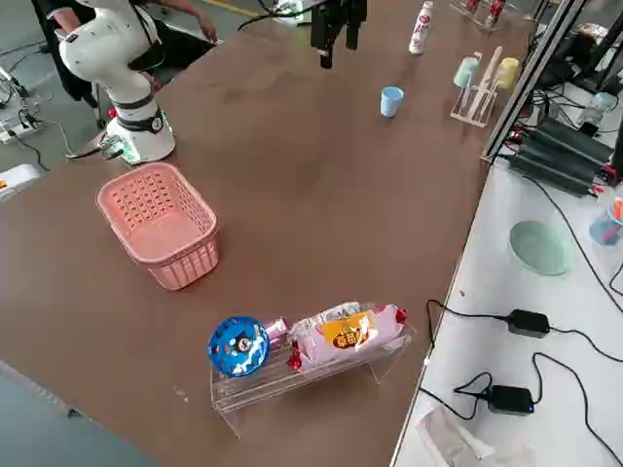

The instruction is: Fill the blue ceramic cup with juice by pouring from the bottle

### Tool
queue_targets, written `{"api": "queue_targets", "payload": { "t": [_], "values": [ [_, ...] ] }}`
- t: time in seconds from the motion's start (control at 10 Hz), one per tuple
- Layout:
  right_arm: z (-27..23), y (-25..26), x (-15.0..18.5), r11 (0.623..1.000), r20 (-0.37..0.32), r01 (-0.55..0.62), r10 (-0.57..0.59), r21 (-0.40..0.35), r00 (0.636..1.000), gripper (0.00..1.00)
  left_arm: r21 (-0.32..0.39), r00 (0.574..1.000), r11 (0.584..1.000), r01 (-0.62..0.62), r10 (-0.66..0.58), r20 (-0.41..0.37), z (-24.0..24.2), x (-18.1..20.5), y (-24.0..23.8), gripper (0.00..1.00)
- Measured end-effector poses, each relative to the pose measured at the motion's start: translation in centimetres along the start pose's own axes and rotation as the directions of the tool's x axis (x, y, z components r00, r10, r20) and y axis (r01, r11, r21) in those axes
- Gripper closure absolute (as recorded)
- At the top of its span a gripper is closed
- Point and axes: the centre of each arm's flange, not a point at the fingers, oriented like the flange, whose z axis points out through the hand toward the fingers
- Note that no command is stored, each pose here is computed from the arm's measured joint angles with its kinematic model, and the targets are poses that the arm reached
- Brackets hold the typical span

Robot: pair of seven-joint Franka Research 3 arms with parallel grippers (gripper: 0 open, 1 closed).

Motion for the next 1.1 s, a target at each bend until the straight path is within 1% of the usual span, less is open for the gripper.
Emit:
{"api": "queue_targets", "payload": {
  "t": [0.2, 0.4, 0.5, 0.6, 0.7, 0.8, 0.9, 1.0, 1.1],
  "values": [
    [0.1, 0.6, 0.1, 1.0, 0.002, -0.011, 0.011, 0.002, 1.0, 0.0, 0.0, 1.0, 1.0, -0.002, 0.002, -0.003, -0.1, 0.0, 0.3, 0.0],
    [0.3, 1.3, 0.2, 0.999, 0.009, -0.027, 0.027, 0.025, 1.0, 0.0, -0.001, 0.999, 0.999, 0.043, -0.043, -0.006, -0.3, 0.1, 0.6, 0.0],
    [0.3, 1.4, 0.2, 0.999, 0.011, 0.002, -0.002, 0.039, 1.0, 0.0, -0.001, 0.998, 0.998, 0.055, -0.055, -0.009, -0.4, 0.1, 0.4, 0.0],
    [0.6, 0.8, 0.2, 0.992, 0.015, 0.074, -0.076, 0.097, 0.997, 0.0, 0.001, 0.998, 0.998, 0.063, -0.063, -0.018, -0.8, 0.1, -0.3, 0.0],
    [1.1, 0.0, 0.3, 0.969, 0.006, 0.179, -0.182, 0.172, 0.983, 0.0, 0.004, 0.999, 1.0, 0.031, -0.031, -0.026, -1.2, 0.0, -1.6, 0.0],
    [2.4, -0.9, 0.8, 0.924, -0.024, 0.299, -0.302, 0.238, 0.953, 0.0, 0.004, 0.999, 1.0, -0.027, 0.027, -0.026, -1.3, -0.2, -3.4, 0.0],
    [4.3, -2.0, 1.8, 0.857, -0.08, 0.428, -0.424, 0.286, 0.902, 0.0, -0.017, 0.997, 0.997, -0.069, 0.069, -0.028, -1.0, -0.5, -5.8, 0.0],
    [6.9, -3.4, 2.8, 0.774, -0.148, 0.549, -0.531, 0.317, 0.834, 0.0, -0.04, 0.993, 0.992, -0.118, 0.117, -0.03, -0.5, -0.9, -8.6, 0.0],
    [9.7, -5.2, 3.7, 0.684, -0.22, 0.647, -0.611, 0.338, 0.761, 0.0, -0.081, 0.983, 0.981, -0.179, 0.175, -0.047, 0.1, -1.3, -11.2, 0.0]
  ]
}}
